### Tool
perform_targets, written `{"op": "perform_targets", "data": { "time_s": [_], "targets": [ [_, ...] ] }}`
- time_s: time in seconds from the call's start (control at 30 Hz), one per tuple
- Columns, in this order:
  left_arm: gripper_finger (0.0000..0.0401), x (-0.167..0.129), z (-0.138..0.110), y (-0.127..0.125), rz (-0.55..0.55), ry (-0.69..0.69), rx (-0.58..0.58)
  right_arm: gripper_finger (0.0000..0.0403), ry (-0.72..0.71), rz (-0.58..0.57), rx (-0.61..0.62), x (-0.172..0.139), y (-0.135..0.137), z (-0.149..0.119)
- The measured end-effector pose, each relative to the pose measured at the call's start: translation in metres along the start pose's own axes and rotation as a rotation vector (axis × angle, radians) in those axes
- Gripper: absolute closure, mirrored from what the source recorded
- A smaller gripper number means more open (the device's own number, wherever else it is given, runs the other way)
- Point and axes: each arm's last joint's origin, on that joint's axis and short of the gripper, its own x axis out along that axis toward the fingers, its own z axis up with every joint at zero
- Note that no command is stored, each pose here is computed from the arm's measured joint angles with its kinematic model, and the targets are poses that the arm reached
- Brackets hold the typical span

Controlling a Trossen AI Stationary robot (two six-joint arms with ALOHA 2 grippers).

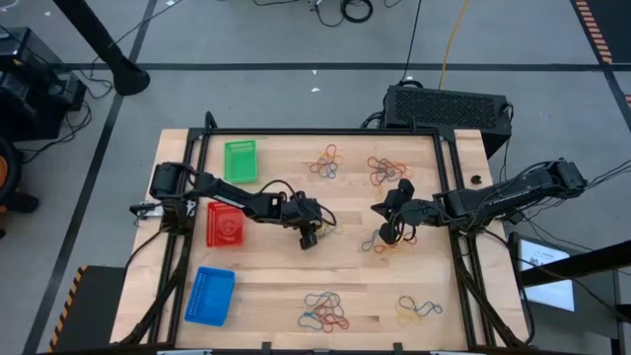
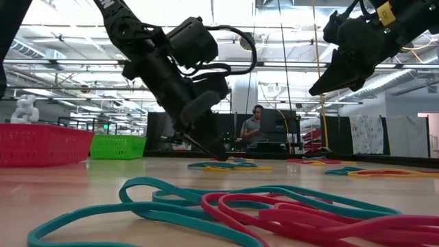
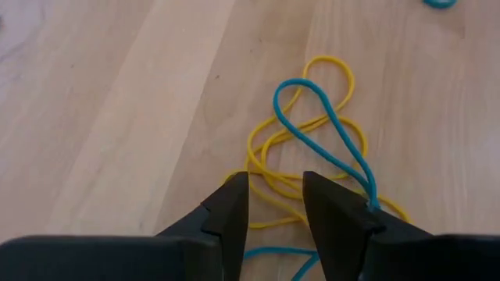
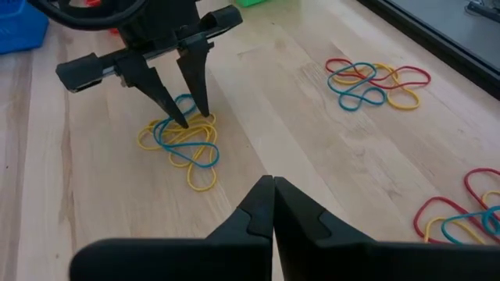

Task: Sort rubber bands into baskets
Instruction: Put the yellow rubber band into the green bin

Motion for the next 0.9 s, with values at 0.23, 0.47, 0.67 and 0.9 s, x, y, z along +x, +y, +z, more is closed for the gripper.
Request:
{"op": "perform_targets", "data": {
  "time_s": [0.23, 0.47, 0.67, 0.9],
  "targets": [
    [0.0271, 0.008, -0.005, 0.000, 0.003, 0.016, -0.021, 0.0403, 0.000, 0.000, 0.007, 0.000, 0.000, 0.000],
    [0.0278, 0.015, -0.008, 0.000, 0.012, 0.013, -0.024, 0.0403, 0.001, 0.002, 0.007, 0.000, 0.000, 0.000],
    [0.0376, 0.010, -0.003, -0.001, 0.008, -0.003, -0.025, 0.0403, 0.003, 0.003, 0.005, 0.000, 0.000, 0.000],
    [0.0396, -0.025, 0.019, -0.011, -0.027, -0.116, -0.005, 0.0403, 0.008, 0.004, 0.000, 0.000, 0.000, -0.001]
  ]
}}
